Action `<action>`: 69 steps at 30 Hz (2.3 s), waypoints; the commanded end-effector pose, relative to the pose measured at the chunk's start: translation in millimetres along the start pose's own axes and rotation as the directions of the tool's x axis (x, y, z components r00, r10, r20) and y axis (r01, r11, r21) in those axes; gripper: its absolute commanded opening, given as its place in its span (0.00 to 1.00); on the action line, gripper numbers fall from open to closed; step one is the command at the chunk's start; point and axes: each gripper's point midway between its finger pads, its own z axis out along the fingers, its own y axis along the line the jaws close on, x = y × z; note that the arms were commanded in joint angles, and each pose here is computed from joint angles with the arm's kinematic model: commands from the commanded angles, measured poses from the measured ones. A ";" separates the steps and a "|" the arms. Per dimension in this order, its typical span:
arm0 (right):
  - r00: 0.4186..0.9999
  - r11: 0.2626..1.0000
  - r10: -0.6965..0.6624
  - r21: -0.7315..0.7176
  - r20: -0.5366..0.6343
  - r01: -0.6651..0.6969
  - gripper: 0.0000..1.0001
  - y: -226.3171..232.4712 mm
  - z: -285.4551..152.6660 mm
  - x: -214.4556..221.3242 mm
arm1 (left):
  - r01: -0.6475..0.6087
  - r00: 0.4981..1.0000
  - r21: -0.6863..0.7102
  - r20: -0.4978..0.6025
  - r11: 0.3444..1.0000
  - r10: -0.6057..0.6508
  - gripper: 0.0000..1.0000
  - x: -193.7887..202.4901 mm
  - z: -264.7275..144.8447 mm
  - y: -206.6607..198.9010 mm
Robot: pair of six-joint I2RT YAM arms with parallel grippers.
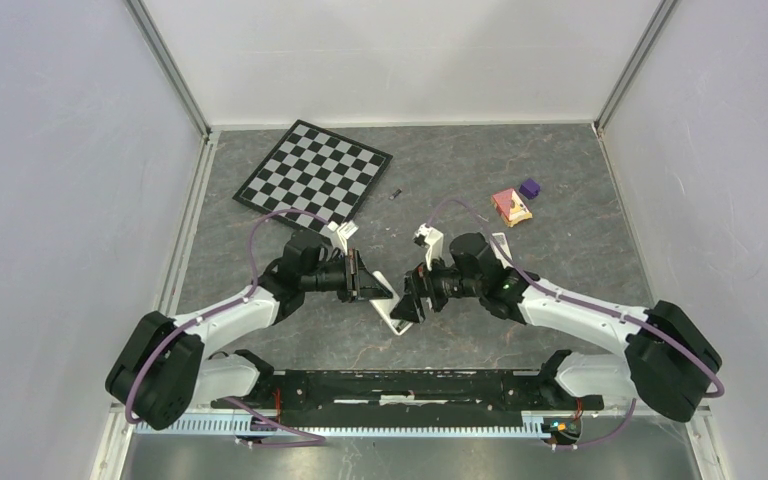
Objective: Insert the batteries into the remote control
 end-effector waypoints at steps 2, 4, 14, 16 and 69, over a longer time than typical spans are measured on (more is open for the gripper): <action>0.988 0.995 0.034 0.085 0.153 -0.047 0.98 -9.6 -10.2 -28.0 | -0.082 0.996 0.004 0.038 0.997 0.082 0.02 -14.5 1.4 -4.7; 0.982 0.985 0.058 0.150 0.177 -0.085 0.94 -21.3 -14.9 -27.7 | -0.072 0.995 -0.058 0.058 0.996 0.075 0.02 -18.1 1.0 5.7; 0.916 0.809 0.255 0.451 0.309 -0.377 0.87 -87.9 -30.9 0.0 | -0.203 0.851 -0.459 0.355 0.865 0.388 0.02 -85.5 -29.3 27.2; 0.922 0.812 0.242 0.458 0.300 -0.362 0.83 -90.3 -27.9 -0.9 | -0.289 0.801 -0.499 0.342 0.817 0.492 0.02 -96.1 -31.1 16.7; 0.638 0.780 -0.423 0.100 -0.644 0.618 0.65 -63.5 -30.3 74.0 | -0.257 0.765 -0.610 0.346 0.750 0.543 0.02 -181.0 -96.7 5.0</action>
